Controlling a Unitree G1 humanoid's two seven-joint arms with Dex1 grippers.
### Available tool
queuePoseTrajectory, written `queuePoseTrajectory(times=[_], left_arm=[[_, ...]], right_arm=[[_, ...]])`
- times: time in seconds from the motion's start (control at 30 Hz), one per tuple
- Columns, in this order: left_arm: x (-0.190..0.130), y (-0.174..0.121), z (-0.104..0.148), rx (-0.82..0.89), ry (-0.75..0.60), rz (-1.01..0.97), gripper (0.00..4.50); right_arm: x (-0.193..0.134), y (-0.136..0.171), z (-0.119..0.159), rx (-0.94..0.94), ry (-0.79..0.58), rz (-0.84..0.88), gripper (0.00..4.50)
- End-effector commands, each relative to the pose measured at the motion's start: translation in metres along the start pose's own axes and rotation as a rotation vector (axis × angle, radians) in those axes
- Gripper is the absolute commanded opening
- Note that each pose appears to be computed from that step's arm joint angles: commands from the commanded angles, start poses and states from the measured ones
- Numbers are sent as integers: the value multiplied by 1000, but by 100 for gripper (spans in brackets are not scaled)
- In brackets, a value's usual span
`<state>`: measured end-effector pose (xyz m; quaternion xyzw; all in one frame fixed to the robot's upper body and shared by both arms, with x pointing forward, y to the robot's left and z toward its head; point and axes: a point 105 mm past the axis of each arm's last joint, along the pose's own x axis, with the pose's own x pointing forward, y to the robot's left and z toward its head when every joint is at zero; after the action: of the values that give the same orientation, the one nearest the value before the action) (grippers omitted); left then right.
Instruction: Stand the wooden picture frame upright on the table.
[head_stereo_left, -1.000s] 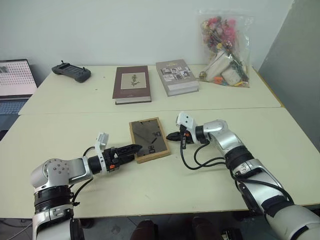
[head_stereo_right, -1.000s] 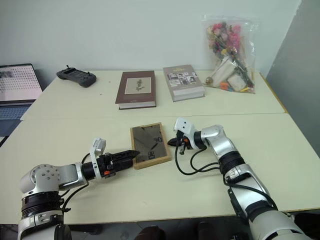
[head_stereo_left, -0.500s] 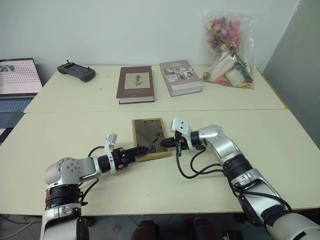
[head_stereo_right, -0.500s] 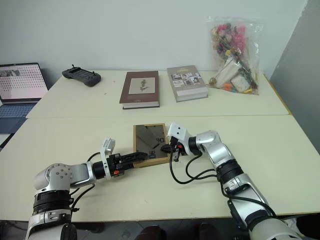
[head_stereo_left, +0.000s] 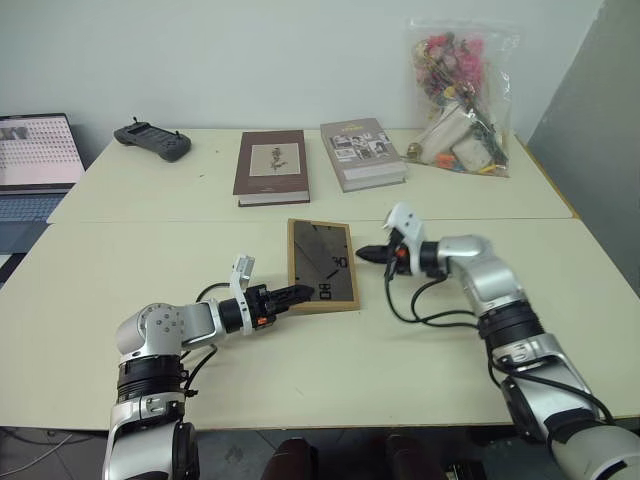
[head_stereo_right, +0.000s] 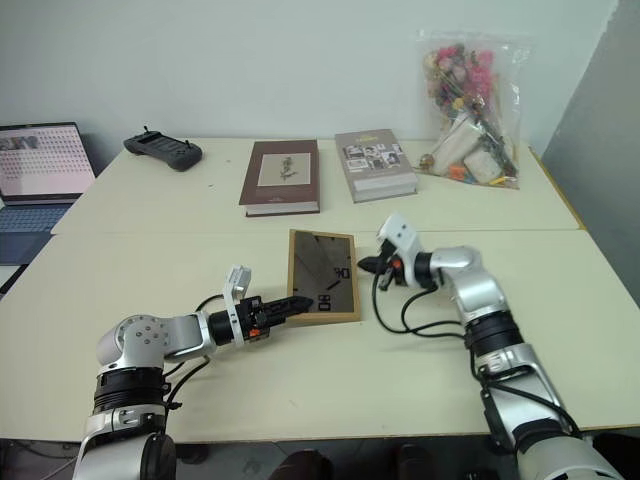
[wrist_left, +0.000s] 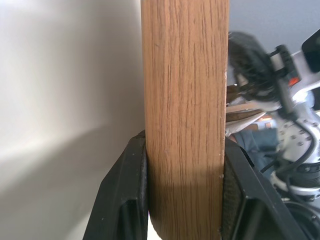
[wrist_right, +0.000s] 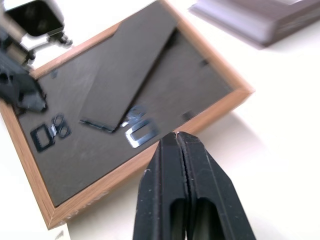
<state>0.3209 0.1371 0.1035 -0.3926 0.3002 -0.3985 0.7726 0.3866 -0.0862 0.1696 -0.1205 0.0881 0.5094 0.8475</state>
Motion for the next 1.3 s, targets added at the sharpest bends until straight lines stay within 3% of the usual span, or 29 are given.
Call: queuePoseTrajectory(times=[0.03, 0.17, 0.33, 0.53, 0.57, 0.73, 1.0, 1.3], left_arm=[[-2, -60, 26, 198, -80, -167, 137], [-3, -87, 31, 301, -104, -229, 137], [-3, -96, 33, 353, -102, -240, 137], [-2, -99, 34, 379, -99, -239, 137], [-1, -98, 32, 391, -91, -227, 137], [-2, -94, 30, 403, -86, -202, 137], [-8, -90, 34, 368, -111, -189, 137], [-13, -91, 31, 436, -69, -174, 137]], right_arm=[[-23, 15, 55, -3, -111, 122, 91], [-21, 21, 85, 22, -164, 157, 180], [-8, 24, 110, 15, -202, 185, 275], [9, 37, 122, -25, -207, 241, 411], [14, 49, 121, -101, -187, 278, 428], [14, 75, 117, -213, -165, 374, 428], [-26, 88, 123, -118, -193, 479, 428], [-65, 28, 100, -46, -132, 179, 428]])
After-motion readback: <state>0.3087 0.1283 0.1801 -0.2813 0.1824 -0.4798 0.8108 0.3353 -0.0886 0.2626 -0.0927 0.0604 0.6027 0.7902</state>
